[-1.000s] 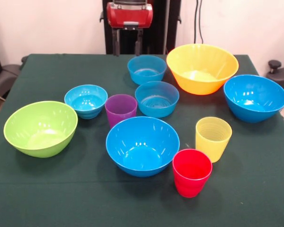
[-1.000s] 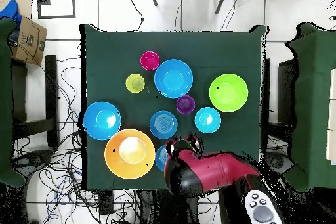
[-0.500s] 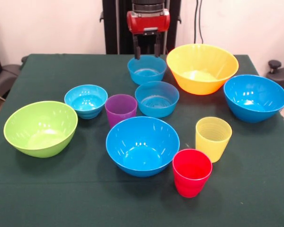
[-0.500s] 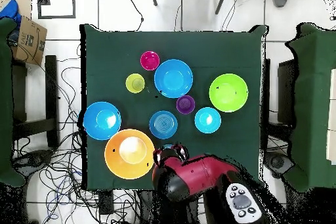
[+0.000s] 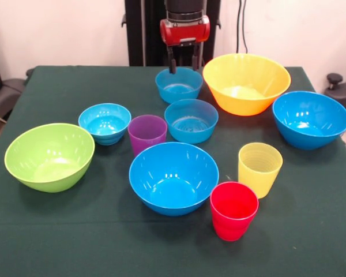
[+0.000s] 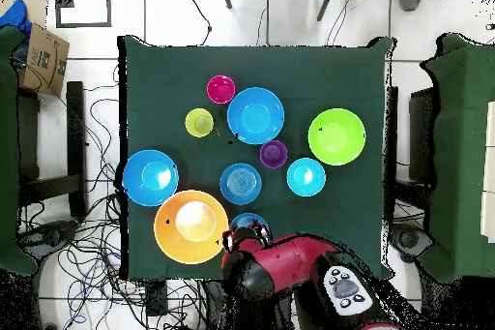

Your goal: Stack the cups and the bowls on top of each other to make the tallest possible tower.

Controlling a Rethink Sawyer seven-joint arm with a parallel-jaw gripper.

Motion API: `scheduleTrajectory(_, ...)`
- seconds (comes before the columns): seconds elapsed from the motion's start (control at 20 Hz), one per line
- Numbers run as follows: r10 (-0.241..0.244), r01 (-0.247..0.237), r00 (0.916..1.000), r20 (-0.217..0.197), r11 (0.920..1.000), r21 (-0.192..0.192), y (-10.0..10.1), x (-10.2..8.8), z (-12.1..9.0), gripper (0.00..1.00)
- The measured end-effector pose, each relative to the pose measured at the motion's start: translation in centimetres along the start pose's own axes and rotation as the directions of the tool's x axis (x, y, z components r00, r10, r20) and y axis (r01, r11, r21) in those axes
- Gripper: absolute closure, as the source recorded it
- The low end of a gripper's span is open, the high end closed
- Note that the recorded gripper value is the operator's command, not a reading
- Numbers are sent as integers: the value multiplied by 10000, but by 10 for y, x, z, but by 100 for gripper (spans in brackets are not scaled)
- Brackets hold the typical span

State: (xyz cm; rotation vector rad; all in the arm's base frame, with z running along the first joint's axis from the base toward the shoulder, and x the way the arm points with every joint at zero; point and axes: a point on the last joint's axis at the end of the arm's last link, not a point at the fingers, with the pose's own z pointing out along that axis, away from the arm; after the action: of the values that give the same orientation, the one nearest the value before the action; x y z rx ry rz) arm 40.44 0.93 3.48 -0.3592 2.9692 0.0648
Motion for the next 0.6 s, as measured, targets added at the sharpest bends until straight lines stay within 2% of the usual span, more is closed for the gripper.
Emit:
scheduleTrajectory(0.3, 61, -61, 9999, -95, 10000, 42, 1, 13, 5, 0)
scheduleTrajectory(0.6, 366, -365, 9992, -173, 9993, 96, -7, 24, 9, 0)
